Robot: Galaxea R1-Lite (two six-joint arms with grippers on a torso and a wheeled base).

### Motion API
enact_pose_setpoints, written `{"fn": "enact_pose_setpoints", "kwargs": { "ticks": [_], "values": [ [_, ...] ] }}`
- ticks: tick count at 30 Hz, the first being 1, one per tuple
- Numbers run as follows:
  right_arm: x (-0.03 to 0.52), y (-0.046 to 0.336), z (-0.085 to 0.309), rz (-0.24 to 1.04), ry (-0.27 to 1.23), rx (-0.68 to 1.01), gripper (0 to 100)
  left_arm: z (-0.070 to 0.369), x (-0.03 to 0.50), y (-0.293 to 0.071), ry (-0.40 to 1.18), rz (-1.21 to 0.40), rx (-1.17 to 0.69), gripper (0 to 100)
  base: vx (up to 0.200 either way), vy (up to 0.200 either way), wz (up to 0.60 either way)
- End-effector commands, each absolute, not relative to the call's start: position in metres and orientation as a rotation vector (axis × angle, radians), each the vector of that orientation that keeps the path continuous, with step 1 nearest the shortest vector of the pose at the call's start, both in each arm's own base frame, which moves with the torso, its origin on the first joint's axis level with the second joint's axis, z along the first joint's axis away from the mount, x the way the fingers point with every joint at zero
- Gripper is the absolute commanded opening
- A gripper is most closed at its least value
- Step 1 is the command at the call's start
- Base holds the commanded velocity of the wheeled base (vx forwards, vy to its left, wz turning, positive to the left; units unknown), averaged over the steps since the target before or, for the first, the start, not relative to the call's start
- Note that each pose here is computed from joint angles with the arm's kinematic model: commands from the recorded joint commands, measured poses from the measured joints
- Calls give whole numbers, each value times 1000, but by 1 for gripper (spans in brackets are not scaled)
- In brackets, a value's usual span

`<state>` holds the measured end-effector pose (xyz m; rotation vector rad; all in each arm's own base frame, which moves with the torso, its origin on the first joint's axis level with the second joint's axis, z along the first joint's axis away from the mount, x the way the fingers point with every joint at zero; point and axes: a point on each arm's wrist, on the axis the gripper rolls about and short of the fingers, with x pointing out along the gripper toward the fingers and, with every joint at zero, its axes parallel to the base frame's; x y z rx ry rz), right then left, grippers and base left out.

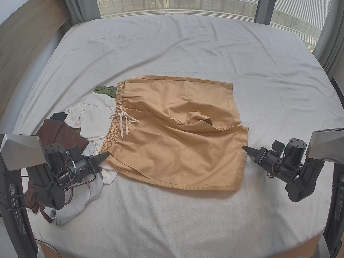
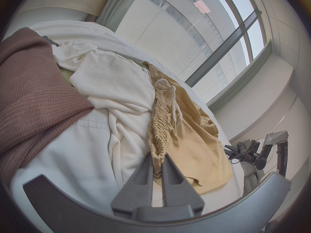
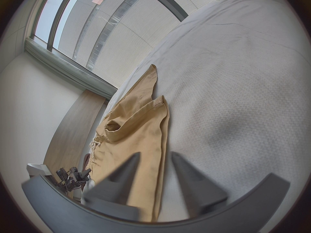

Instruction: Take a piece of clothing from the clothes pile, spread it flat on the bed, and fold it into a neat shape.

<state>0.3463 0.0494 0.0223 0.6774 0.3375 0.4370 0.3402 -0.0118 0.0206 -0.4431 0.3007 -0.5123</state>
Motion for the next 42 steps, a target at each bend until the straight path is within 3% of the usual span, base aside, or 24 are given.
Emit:
{"fn": "enact_pose_setpoints", "kwargs": {
  "ticks": [1,6,19,29,42],
  "values": [
    [318,49,42,477,363,682,100,21,340,-12,299,-515,-442,0,0,0,0],
    [277,59,35,545,515,691,100,21,340,-13,297,-517,-438,0,0,0,0],
    [271,86,-10,577,706,679,100,20,340,-15,300,-524,-428,0,0,0,0],
    [272,98,-15,612,725,675,100,20,340,-15,300,-522,-428,0,0,0,0],
    [271,95,19,640,625,704,100,20,341,-15,300,-522,-428,0,0,0,0]
  ]
}}
